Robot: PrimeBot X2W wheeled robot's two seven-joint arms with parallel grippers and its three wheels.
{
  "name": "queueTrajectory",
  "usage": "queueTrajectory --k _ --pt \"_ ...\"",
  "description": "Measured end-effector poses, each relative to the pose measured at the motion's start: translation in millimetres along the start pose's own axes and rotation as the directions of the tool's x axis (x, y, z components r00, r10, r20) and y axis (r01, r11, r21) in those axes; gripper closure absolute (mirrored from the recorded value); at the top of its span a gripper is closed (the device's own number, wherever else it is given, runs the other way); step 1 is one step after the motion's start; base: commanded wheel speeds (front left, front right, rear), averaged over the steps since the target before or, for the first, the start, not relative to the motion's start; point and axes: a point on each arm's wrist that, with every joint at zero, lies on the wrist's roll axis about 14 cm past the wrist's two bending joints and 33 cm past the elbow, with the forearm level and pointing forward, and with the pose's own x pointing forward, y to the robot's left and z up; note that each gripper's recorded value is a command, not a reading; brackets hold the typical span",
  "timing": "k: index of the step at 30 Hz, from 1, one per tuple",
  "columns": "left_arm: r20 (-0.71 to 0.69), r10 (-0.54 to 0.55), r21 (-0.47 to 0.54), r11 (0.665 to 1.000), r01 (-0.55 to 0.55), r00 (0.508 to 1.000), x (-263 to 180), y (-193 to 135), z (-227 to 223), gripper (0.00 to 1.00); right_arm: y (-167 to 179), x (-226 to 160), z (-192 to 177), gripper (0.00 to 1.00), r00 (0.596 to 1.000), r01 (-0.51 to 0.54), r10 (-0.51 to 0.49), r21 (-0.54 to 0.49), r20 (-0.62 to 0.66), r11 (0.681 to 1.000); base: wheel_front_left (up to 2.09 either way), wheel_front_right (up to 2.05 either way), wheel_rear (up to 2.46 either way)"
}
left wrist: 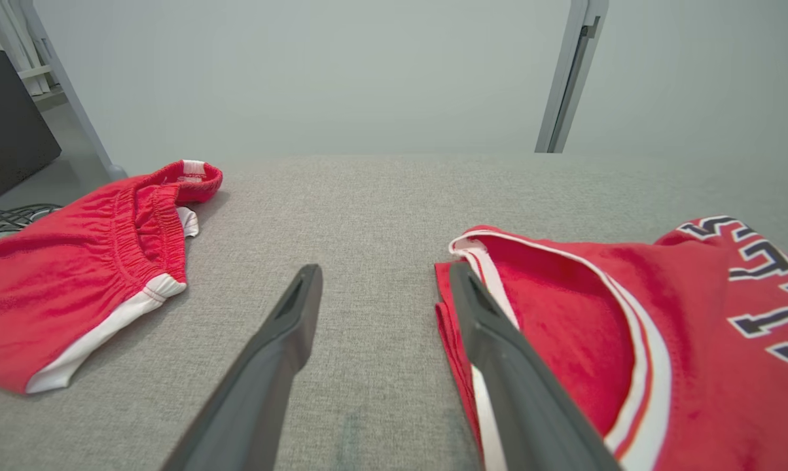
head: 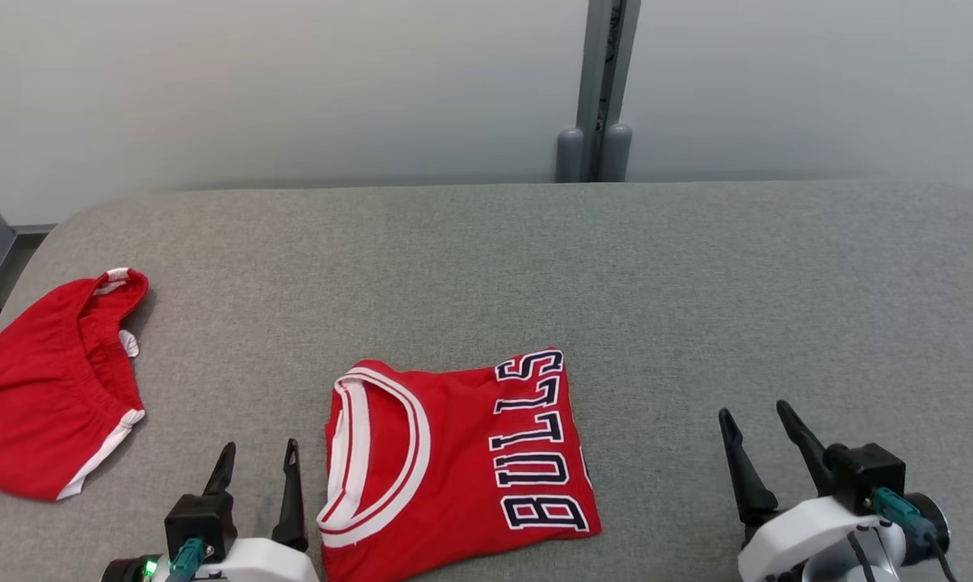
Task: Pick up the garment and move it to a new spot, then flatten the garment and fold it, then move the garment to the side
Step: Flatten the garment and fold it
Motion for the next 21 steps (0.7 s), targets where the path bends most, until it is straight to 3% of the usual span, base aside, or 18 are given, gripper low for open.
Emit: queueTrajectory --k 7,21 --pt "0.011 -0.001 0.009 1.000 0.001 1.000 -5 -1 2 0.00 -14 -31 -5 0.00 0.998 0.067 -0.067 0.024 0.003 0.997 0.00 0.00 0.00" --pt "0.005 0.022 0.026 0.999 -0.022 1.000 -20 10 -4 0.00 -5 -46 -9 0.00 0.998 0.055 -0.055 0.055 0.004 0.997 0.00 0.00 0.00"
